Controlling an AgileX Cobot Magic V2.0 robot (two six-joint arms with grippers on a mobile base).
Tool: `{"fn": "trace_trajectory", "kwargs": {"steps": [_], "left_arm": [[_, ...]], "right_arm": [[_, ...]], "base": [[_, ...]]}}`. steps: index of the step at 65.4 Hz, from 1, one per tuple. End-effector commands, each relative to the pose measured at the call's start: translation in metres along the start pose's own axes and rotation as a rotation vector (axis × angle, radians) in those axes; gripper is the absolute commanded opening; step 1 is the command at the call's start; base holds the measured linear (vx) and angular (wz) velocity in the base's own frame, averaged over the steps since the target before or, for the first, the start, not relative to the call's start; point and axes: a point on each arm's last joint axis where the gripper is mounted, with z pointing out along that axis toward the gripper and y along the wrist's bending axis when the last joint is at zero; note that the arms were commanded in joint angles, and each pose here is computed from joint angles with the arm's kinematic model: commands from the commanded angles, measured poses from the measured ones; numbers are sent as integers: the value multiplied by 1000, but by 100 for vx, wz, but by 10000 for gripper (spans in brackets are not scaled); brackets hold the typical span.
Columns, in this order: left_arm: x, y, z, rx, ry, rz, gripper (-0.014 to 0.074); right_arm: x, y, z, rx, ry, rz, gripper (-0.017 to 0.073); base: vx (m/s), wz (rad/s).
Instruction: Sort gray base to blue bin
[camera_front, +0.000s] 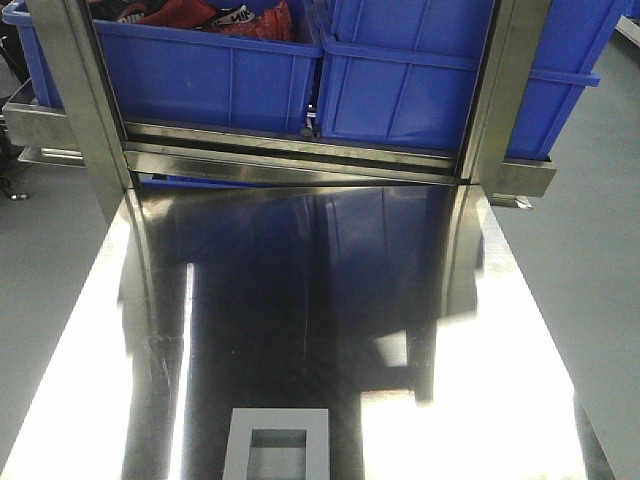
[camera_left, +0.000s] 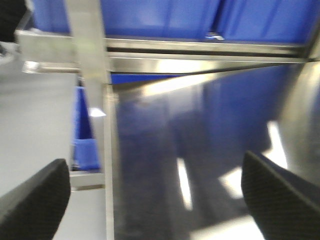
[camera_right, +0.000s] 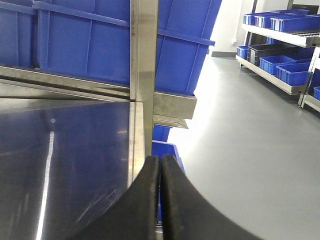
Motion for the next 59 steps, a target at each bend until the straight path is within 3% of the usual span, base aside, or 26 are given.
{"fn": "trace_trajectory", "kwargs": {"steps": [1, 3, 7, 10, 16, 29, 41, 50, 59], "left_arm": [[-20, -12, 0, 127, -16, -23, 598], [-25, -17, 1, 184, 1, -10, 585], [-35, -30, 4, 331, 34, -29, 560], [-41, -40, 5, 456, 58, -68, 546], [-52, -53, 10, 633, 91, -143, 540], [-55, -66, 34, 752, 177, -197, 539], [-42, -106, 53, 929, 327, -208, 539], [-30, -137, 61, 940, 363, -168, 539], [-25, -152, 69, 779, 296, -152, 539]], "right_arm": [[-3, 1, -1, -3, -77, -15, -9], [-3, 1, -1, -3, -77, -15, -9], [-3, 1, -1, -3, -77, -15, -9], [-3, 1, -1, -3, -77, -15, -9], [-3, 1, -1, -3, -77, -15, -9], [-3, 1, -1, -3, -77, -15, -9], [-3, 1, -1, -3, -77, -15, -9], [-3, 1, -1, -3, -77, -15, -9], [-3, 1, -1, -3, -77, -15, -9]], "base": [[0, 0], [0, 0], [0, 0], [0, 0], [0, 0], [0, 0], [0, 0], [0, 0], [0, 0]]}}
